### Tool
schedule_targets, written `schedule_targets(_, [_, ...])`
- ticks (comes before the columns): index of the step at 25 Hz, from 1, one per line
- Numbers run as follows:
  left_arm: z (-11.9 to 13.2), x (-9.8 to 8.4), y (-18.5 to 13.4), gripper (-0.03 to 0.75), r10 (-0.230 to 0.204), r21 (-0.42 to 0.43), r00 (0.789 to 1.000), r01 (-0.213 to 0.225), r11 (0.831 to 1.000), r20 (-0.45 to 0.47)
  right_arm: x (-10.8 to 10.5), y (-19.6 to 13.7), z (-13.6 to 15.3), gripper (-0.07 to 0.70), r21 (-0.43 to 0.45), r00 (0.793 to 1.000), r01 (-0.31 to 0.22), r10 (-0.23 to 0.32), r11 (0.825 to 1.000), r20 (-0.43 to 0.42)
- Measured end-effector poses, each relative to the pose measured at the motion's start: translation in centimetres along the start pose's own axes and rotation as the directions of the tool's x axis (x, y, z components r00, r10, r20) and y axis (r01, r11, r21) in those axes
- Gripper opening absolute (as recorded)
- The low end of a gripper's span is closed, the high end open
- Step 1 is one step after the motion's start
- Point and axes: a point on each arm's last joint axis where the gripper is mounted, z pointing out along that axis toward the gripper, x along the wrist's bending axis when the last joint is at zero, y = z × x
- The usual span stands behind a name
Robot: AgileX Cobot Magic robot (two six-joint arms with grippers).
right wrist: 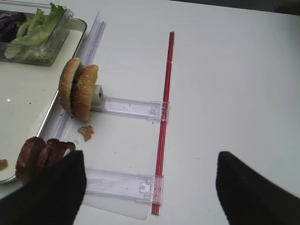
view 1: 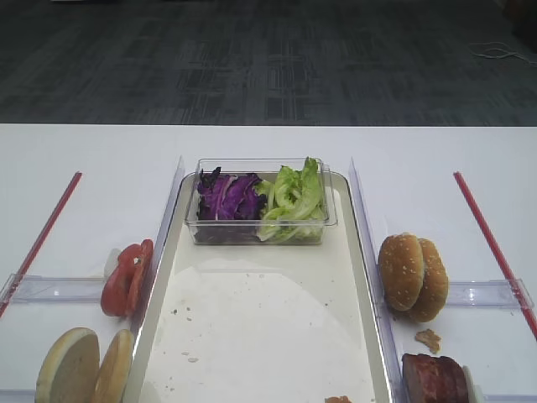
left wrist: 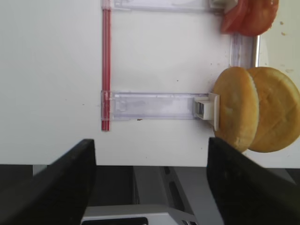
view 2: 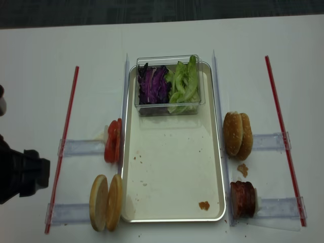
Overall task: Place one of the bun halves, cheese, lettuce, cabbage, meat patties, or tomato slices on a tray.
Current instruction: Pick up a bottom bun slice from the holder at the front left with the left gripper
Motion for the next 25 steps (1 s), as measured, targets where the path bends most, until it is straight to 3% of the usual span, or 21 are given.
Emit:
schedule_targets(6, [1.8,-0.4,1.2,0.453,0.02,0.089,0.999,-0.023,0.996,0.03,0.0,0.0,0.0,0.578,0.0,1.0,0.0,0.0,1.0,0.0])
schedule_targets(12, [2.5,-0.5,1.7,0.449,0.023,0.12,0.999,-0.027,0.992,0.035,0.0,0.0,0.0,0.578,0.0,1.0,0.0,0.0,1.0,0.0])
schedule_targets(25, [2.6,-0.9,1.7,0.448,-0.029,0.129,0.997,0.019,0.991,0.074,0.0,0.0,0.0,0.578,0.0,1.0,0.0,0.0,1.0,0.0])
